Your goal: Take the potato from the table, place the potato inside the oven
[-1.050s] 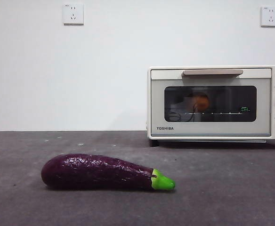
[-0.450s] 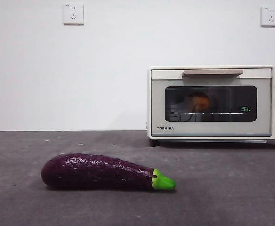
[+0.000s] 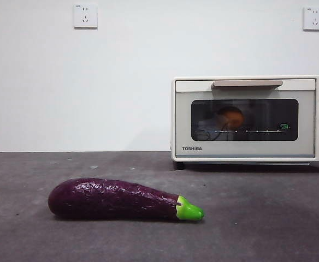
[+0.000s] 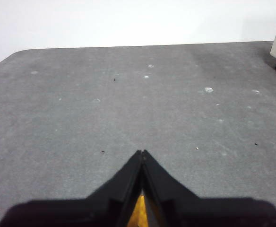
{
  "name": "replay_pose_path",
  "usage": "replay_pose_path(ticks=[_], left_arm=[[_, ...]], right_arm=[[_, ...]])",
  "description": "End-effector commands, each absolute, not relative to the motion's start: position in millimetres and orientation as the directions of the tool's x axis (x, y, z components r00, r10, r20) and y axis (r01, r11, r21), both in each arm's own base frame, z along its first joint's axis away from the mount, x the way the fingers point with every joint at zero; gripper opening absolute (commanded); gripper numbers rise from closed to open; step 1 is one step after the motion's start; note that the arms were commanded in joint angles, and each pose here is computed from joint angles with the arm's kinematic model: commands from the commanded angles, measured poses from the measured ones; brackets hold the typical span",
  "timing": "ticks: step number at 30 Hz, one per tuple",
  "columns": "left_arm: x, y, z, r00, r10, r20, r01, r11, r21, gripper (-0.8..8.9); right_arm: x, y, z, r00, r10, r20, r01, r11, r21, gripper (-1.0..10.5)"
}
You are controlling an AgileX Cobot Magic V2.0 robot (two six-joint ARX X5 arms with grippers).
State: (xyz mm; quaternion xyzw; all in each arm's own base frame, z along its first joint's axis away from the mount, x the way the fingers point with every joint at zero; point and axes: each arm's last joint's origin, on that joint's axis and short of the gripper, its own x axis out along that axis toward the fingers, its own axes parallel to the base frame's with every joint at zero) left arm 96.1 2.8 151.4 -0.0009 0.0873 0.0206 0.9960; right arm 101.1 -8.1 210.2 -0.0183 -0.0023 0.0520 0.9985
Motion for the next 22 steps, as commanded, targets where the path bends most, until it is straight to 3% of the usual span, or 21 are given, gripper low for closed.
replay_pose_path(ticks=[1,7,15,20,22], left_arm=[[97,3,149,0.984,0.044,-0.175,-0.046,0.999,-0.006,-0.04],[97,3,149,0.983,0.044,-0.176,-0.046,0.999,-0.006,-0.04],[97,3,149,0.983,0.044,-0.177,-0.046,0.999,-0.006,-0.04],[97,3,149,0.983,0.044,-0.177,-0.046,0.999,-0.006,-0.04],[97,3,149,0.983,0.044,-0.177,-0.046,0.999,-0.006,-0.04]], right_arm=[[100,-8,193,0.996,0.092,0.014,-0.092,0.996,-0.02,0.0],[97,-9,168,0.999,0.042,0.011,-0.043,0.998,0.048,0.0],[97,-8,164,0.997,-0.066,-0.033,0.068,0.996,0.051,0.0],[96,-8,151,0.984,-0.067,-0.166,0.078,0.995,0.055,0.0],[95,-8,150,0.982,-0.069,-0.177,0.08,0.995,0.054,0.0]])
